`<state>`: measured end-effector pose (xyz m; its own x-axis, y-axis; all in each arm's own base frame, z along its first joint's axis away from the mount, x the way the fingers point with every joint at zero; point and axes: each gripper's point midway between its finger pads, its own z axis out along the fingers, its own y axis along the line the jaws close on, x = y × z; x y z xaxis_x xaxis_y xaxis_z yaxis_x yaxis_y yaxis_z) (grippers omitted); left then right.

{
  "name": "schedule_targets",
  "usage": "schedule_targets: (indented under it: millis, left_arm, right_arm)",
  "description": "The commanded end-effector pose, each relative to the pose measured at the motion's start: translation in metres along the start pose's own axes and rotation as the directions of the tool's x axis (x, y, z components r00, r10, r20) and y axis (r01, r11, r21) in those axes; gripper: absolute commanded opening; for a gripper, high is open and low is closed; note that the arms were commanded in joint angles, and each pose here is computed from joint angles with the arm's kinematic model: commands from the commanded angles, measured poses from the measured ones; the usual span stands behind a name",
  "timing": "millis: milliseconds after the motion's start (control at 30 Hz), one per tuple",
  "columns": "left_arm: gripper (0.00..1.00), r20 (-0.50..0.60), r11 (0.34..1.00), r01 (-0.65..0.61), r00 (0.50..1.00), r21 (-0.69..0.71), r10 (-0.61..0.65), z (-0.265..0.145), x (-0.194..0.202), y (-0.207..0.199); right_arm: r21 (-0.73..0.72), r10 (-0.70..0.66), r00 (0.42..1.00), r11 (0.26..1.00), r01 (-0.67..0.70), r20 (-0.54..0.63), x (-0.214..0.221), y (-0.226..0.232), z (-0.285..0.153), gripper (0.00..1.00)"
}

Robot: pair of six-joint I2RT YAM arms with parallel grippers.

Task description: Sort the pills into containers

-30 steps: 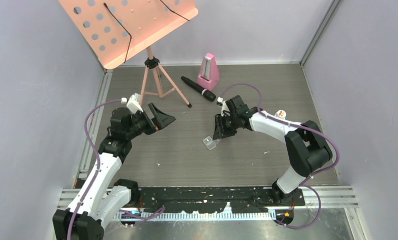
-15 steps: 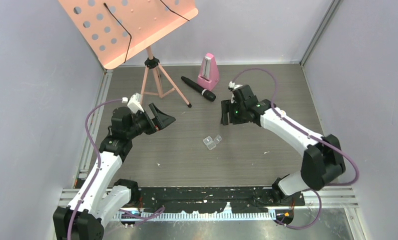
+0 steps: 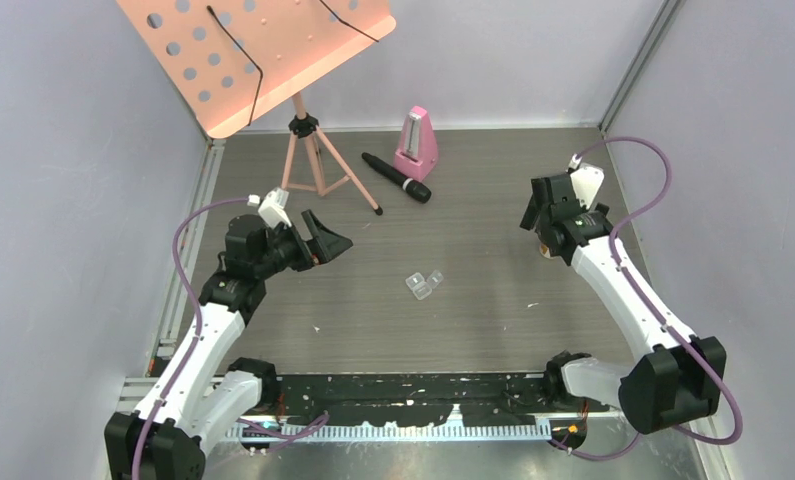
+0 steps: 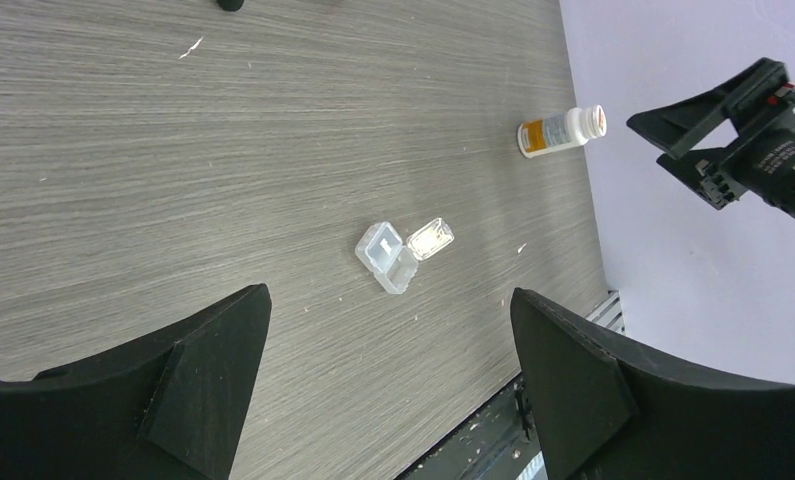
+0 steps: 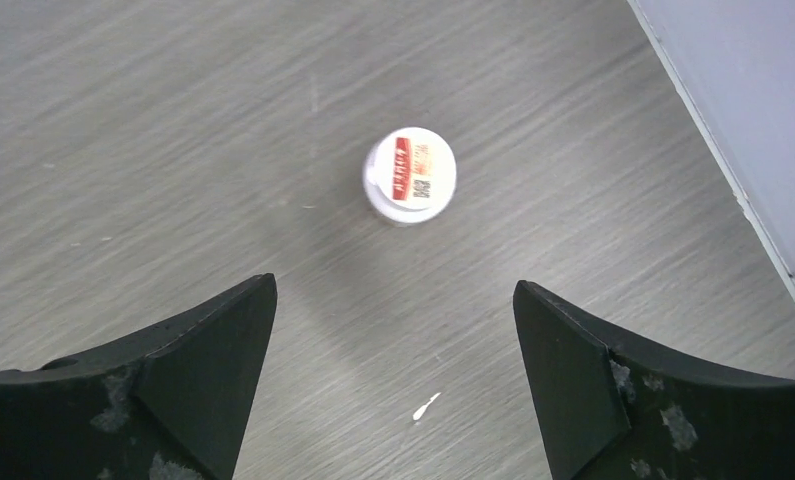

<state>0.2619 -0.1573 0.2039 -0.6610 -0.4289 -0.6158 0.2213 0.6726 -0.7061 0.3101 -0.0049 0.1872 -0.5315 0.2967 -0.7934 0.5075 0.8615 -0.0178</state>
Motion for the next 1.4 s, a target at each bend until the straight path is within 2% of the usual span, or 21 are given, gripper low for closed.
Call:
schedule_targets:
  millis: [0, 167, 467, 533, 633, 800, 1033, 1200, 1367]
  left_arm:
    - [0.93, 0.022, 0.999, -0.043, 0.999, 0.015, 0.042, -0.003, -0.008, -0.009]
    - [0.93, 0.024, 0.999, -0.043, 0.999, 0.009, 0.043, -0.006, -0.007, -0.009]
    - [0.93, 0.029, 0.999, -0.049, 0.998, 0.001, 0.049, -0.010, -0.010, -0.012]
    - [0.93, 0.032, 0.999, -0.048, 0.998, 0.000, 0.048, -0.010, -0.011, -0.012]
    - [0.91, 0.032, 0.999, -0.046, 0.998, -0.007, 0.046, -0.009, -0.013, -0.011]
    - [0.89, 0.023, 0.999, -0.042, 0.999, -0.013, 0.042, -0.006, -0.014, -0.010]
    - [0.88, 0.000, 0.998, -0.063, 0.998, 0.008, 0.063, -0.004, -0.012, -0.015]
    - [0.81, -0.022, 0.990, -0.134, 0.991, 0.035, 0.135, -0.003, -0.007, -0.024]
    - [0.80, -0.047, 0.969, -0.234, 0.970, 0.073, 0.238, 0.002, 0.007, -0.038]
  right_arm:
    - [0.073, 0.019, 1.000, 0.997, -0.018, -0.013, 0.010, -0.013, 0.017, 0.96]
    - [0.110, 0.045, 0.994, 0.993, -0.033, -0.101, 0.022, -0.019, 0.048, 0.97]
    - [0.126, 0.039, 0.985, 0.992, -0.018, -0.170, 0.028, -0.015, 0.095, 0.95]
    - [0.105, 0.047, 0.983, 0.994, -0.028, -0.178, 0.031, -0.013, 0.104, 0.92]
    - [0.023, 0.045, 0.980, 0.999, -0.041, -0.196, 0.037, -0.001, 0.113, 0.83]
    - [0.007, 0.051, 0.978, 0.999, -0.051, -0.200, 0.039, -0.004, 0.121, 0.71]
    - [-0.017, 0.045, 0.975, 0.999, -0.050, -0.218, 0.037, 0.000, 0.117, 0.50]
    - [-0.064, 0.067, 0.970, 0.994, -0.084, -0.235, 0.028, 0.007, 0.097, 0.47]
    - [-0.257, 0.022, 0.968, 0.962, -0.088, -0.248, 0.024, 0.051, 0.046, 0.47]
